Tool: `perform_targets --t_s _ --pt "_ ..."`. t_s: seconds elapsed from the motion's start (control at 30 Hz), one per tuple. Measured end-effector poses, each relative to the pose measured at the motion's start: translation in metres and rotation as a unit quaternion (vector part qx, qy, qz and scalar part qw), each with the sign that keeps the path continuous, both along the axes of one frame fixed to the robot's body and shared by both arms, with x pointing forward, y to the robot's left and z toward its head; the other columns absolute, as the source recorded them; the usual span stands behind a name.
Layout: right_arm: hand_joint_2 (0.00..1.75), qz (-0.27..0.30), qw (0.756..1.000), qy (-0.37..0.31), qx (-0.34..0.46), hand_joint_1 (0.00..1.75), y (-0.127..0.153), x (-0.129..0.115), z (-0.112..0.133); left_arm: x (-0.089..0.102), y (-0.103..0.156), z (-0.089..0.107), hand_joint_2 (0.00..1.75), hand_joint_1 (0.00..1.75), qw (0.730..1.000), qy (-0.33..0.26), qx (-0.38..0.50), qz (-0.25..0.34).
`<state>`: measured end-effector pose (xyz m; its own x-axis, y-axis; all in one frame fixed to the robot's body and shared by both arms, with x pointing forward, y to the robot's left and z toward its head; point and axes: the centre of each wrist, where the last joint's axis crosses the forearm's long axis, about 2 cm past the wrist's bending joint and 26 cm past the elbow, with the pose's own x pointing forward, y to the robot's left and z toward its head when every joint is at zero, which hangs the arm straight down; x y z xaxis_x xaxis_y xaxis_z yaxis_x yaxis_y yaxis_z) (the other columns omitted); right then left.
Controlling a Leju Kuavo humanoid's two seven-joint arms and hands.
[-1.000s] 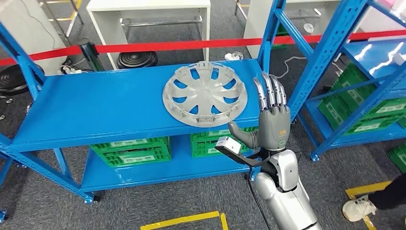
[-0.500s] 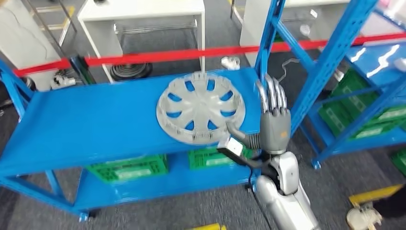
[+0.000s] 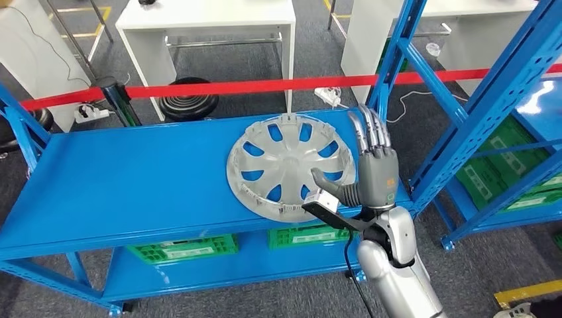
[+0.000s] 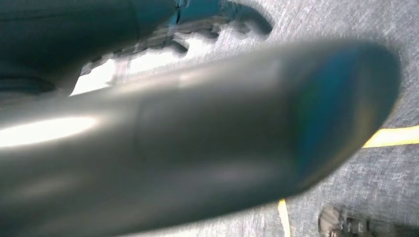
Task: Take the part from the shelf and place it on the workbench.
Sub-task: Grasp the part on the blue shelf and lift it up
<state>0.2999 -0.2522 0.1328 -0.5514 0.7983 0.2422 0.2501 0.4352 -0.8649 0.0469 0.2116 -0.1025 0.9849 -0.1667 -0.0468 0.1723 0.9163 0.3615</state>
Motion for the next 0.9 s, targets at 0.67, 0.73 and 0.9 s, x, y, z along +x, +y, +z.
perform_targets --t_s 0.67,0.73,0.9 --pt "0.0 0.047 0.998 0.03 0.009 0.0 0.011 0.043 -0.002 0.003 -0.01 0.002 0.0 0.0 1.0 -0.012 -0.014 -0.02" --pt "0.0 0.052 0.998 0.035 0.013 0.0 0.012 0.044 -0.003 0.003 -0.01 0.002 0.0 0.0 1.0 -0.012 -0.016 -0.021" --pt "0.0 0.079 0.995 0.058 0.033 0.0 0.022 0.05 -0.007 0.003 -0.01 0.002 0.0 0.0 0.999 -0.016 -0.027 -0.03"
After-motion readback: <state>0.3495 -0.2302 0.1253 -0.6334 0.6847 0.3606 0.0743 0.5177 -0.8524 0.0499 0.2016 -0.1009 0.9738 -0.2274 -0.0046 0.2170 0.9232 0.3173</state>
